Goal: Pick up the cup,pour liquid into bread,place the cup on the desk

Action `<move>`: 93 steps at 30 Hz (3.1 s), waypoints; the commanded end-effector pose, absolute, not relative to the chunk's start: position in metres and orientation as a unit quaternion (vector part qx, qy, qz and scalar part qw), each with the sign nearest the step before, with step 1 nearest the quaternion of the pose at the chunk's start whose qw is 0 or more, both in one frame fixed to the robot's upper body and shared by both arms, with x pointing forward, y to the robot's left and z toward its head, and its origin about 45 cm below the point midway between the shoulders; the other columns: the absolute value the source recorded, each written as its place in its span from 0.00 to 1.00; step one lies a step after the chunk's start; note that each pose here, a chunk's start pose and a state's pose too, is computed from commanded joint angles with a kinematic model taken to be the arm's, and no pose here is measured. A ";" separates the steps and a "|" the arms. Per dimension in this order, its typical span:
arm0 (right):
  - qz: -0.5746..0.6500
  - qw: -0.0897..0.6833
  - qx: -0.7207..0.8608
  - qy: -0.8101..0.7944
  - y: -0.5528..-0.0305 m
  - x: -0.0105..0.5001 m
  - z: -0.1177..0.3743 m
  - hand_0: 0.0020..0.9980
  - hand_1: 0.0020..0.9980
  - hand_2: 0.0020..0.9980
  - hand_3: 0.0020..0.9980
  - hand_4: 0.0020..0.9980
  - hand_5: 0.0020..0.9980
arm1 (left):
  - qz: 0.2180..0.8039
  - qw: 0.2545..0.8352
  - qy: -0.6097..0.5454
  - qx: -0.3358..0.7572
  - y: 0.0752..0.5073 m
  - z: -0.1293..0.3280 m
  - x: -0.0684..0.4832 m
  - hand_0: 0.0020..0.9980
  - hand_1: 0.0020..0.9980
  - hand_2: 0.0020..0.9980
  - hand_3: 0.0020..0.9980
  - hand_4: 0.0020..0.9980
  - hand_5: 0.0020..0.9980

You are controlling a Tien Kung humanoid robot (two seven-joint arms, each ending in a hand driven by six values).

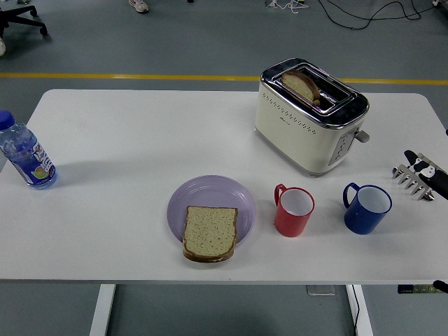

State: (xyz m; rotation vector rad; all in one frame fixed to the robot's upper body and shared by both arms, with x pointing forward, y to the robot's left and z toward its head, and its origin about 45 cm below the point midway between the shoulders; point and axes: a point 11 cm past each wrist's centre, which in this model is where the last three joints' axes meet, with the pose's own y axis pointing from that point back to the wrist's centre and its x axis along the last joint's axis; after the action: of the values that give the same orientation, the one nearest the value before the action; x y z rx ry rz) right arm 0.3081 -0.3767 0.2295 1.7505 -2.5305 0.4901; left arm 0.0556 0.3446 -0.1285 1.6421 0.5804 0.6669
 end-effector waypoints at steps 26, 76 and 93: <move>-0.347 -0.287 0.486 -0.749 -0.423 0.318 0.206 0.60 0.55 0.62 0.60 0.67 0.13 | 0.288 0.591 0.252 0.710 0.347 -0.128 0.055 0.67 0.73 0.74 0.63 0.40 1.00; -0.409 -0.269 0.489 -0.722 -0.411 0.318 0.142 0.57 0.52 0.61 0.59 0.56 0.01 | 0.284 0.596 0.245 0.710 0.346 -0.128 0.059 0.67 0.73 0.74 0.63 0.40 1.00; -0.410 -0.271 0.479 -0.728 -0.415 0.313 0.137 0.57 0.53 0.61 0.59 0.56 0.01 | 0.277 0.596 0.243 0.713 0.345 -0.129 0.052 0.67 0.74 0.74 0.63 0.39 1.00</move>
State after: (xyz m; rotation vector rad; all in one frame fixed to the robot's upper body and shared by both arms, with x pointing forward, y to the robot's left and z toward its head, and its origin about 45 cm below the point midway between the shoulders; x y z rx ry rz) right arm 0.3127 -0.4148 0.1370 1.8346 -2.7893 -1.5708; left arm 0.0517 0.3447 -0.1291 1.6562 0.5649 0.6441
